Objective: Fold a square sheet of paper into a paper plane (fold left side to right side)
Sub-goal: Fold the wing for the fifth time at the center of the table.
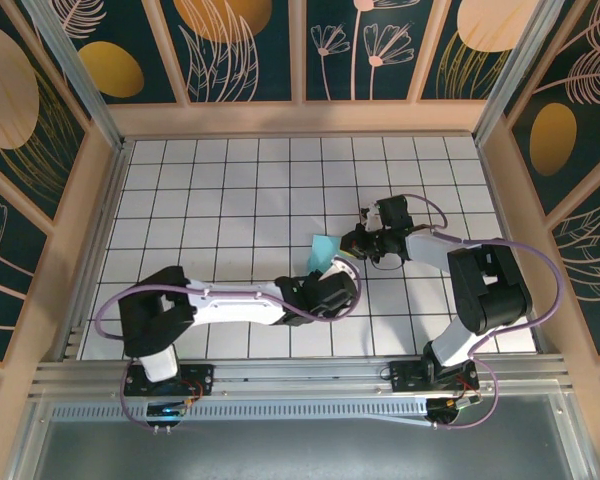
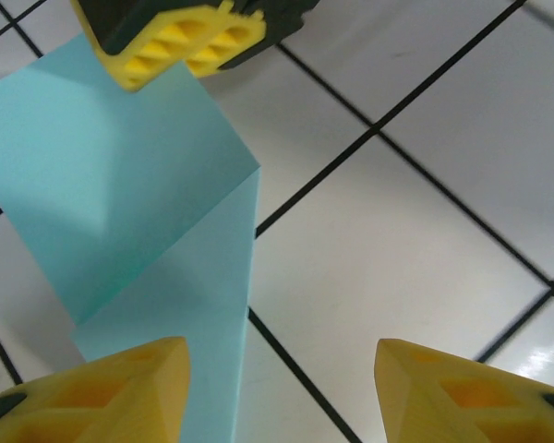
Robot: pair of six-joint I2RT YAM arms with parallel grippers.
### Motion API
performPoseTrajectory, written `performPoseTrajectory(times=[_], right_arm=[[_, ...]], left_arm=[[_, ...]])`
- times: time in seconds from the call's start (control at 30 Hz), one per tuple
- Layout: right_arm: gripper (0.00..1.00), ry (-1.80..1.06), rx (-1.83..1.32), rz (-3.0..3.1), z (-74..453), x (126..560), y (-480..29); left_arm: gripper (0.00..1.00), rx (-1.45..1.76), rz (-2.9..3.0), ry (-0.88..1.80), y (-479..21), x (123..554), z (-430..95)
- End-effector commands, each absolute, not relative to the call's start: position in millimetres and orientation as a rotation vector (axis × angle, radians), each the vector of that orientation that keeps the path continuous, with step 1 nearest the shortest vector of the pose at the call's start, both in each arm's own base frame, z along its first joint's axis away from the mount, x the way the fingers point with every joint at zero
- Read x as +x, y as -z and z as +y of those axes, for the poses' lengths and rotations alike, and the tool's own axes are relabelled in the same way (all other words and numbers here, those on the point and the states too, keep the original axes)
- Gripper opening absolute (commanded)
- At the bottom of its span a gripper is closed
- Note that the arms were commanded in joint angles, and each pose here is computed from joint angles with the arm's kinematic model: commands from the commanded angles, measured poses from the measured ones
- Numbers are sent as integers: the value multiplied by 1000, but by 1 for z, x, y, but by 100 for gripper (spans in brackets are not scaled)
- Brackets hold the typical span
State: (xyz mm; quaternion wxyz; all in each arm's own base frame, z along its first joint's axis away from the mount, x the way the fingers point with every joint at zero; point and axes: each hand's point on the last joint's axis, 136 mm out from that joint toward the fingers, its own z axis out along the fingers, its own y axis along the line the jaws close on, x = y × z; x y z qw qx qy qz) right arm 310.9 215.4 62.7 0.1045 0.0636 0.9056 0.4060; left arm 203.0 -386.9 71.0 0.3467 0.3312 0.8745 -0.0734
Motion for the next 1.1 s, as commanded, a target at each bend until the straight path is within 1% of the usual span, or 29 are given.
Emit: performPoseTrajectory(times=[0.0, 0.3, 0.47, 0.8, 1.07], right_arm=[[0, -1208, 202, 2672, 216, 315, -66], [0, -1205, 204, 2679, 216, 315, -64], [0, -1203, 205, 2680, 216, 315, -63], [0, -1203, 206, 2684, 215, 314, -61], [0, -1194, 208, 2684, 215, 314, -60]], left_arm=[[56, 878, 2245, -33, -66, 214, -372], [57, 884, 2233, -152, -52, 221, -371], [55, 878, 2234, -200, -46, 224, -367], [45, 847, 2220, -269, -42, 229, -358], [31, 844, 2226, -252, -40, 227, -359]])
